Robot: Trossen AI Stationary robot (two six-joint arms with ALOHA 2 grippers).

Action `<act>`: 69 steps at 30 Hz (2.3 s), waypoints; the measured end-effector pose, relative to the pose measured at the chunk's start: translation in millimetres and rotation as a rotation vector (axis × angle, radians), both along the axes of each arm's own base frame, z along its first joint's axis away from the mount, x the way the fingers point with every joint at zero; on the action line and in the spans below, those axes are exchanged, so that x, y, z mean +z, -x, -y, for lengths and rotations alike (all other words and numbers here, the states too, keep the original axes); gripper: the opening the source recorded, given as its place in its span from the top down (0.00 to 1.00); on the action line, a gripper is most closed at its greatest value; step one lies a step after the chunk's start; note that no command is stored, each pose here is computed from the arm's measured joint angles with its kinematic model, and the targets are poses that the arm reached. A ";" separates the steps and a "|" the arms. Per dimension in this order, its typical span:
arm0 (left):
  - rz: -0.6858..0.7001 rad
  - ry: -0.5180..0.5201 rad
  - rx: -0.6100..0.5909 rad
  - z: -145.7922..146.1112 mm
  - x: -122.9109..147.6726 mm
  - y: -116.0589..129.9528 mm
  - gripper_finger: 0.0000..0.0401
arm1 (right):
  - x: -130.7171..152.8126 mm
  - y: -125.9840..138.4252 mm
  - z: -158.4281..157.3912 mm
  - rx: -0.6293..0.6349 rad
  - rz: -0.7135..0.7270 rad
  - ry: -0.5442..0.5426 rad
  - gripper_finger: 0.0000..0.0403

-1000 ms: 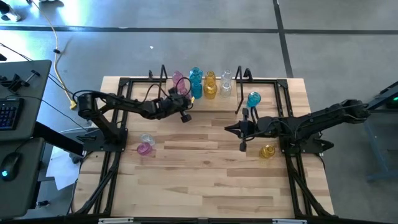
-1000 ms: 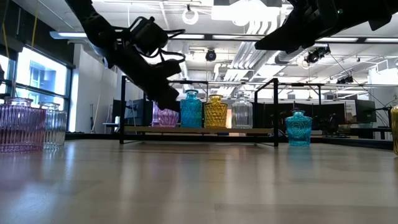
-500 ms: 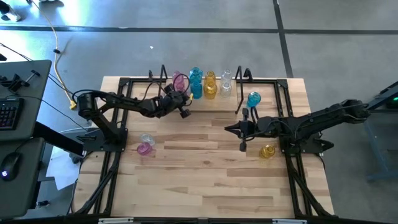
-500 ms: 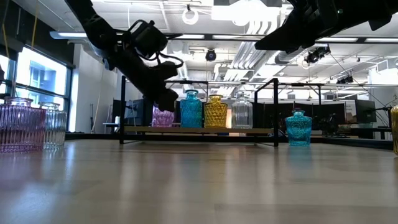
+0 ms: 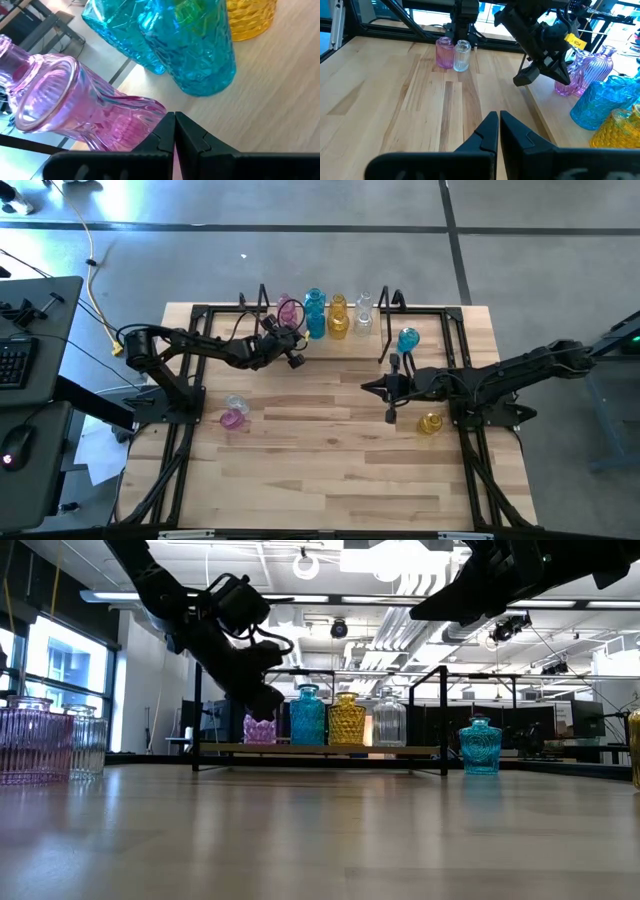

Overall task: Sort vases onto shelf
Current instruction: Put the bottom pink vase on the shelf aligned with the pink vase, then put the transparent vase on the shelf aligned with the other transparent vase

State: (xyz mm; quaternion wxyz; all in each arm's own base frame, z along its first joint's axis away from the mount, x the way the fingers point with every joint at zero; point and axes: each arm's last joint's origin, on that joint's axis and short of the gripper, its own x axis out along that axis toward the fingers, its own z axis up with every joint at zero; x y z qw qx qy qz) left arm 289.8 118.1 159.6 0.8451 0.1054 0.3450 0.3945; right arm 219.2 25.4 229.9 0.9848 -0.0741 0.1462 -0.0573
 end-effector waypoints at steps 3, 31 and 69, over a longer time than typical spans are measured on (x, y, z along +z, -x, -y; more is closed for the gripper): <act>0.009 0.002 0.012 0.6 0.1 -0.1 1.00 | 0.0 0.0 0.0 0.000 0.000 0.000 1.00; 0.032 0.042 0.027 6.5 7.8 4.7 1.00 | -0.1 0.0 0.0 0.000 -0.001 0.000 1.00; 0.586 0.165 -0.632 114.6 -0.8 100.4 1.00 | -8.2 10.8 -53.4 -0.142 -0.123 -0.037 1.00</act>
